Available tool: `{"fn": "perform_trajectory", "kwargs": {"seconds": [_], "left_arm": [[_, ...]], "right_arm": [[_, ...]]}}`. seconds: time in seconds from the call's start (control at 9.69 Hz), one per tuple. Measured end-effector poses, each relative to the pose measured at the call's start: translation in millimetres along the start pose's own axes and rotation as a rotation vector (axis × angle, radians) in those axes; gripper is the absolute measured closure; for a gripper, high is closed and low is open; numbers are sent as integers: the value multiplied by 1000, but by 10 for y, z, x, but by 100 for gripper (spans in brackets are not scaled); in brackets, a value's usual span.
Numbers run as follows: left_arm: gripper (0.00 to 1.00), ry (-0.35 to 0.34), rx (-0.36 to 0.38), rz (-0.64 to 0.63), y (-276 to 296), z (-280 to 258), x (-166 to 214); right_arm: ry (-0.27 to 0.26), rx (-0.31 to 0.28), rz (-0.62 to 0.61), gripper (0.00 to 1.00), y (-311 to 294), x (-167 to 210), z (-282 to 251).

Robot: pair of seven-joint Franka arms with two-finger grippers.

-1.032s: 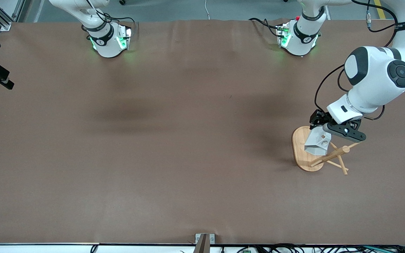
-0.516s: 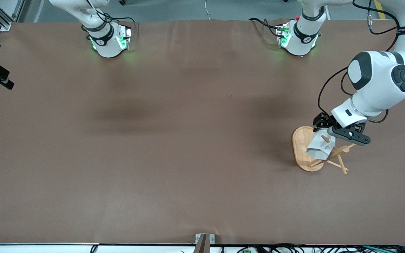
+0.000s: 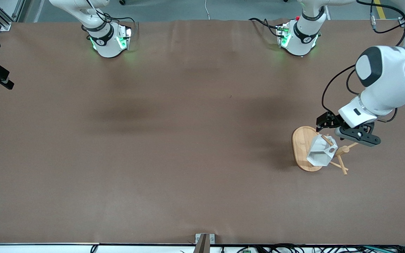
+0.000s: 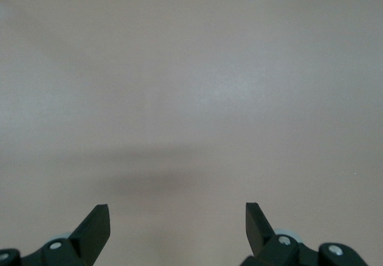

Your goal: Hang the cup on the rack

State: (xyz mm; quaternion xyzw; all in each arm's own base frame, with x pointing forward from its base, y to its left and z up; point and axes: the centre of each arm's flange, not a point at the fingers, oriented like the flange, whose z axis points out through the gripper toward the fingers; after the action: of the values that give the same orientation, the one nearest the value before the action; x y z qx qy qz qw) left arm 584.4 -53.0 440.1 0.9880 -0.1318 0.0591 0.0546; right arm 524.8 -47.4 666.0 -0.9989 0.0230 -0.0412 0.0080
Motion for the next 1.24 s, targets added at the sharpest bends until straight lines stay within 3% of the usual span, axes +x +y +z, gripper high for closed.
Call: {"fn": "perform_trajectory", "kwargs": {"seconds": [0.41, 0.62, 0.83, 1.24], "left_arm": [[0, -38, 0, -102, 211, -814, -110], [0, -72, 31, -125, 284, -1361, -113], [0, -65, 85, -122, 244, -1780, -104], [0, -111, 108, -132, 358, -1965, -154]], "right_arm": [[-1, 0, 0, 0, 1, 2, 5], [-2, 0, 0, 0, 1, 2, 6], [-2, 0, 0, 0, 1, 3, 8], [-3, 0, 1, 0, 6, 3, 12]]}}
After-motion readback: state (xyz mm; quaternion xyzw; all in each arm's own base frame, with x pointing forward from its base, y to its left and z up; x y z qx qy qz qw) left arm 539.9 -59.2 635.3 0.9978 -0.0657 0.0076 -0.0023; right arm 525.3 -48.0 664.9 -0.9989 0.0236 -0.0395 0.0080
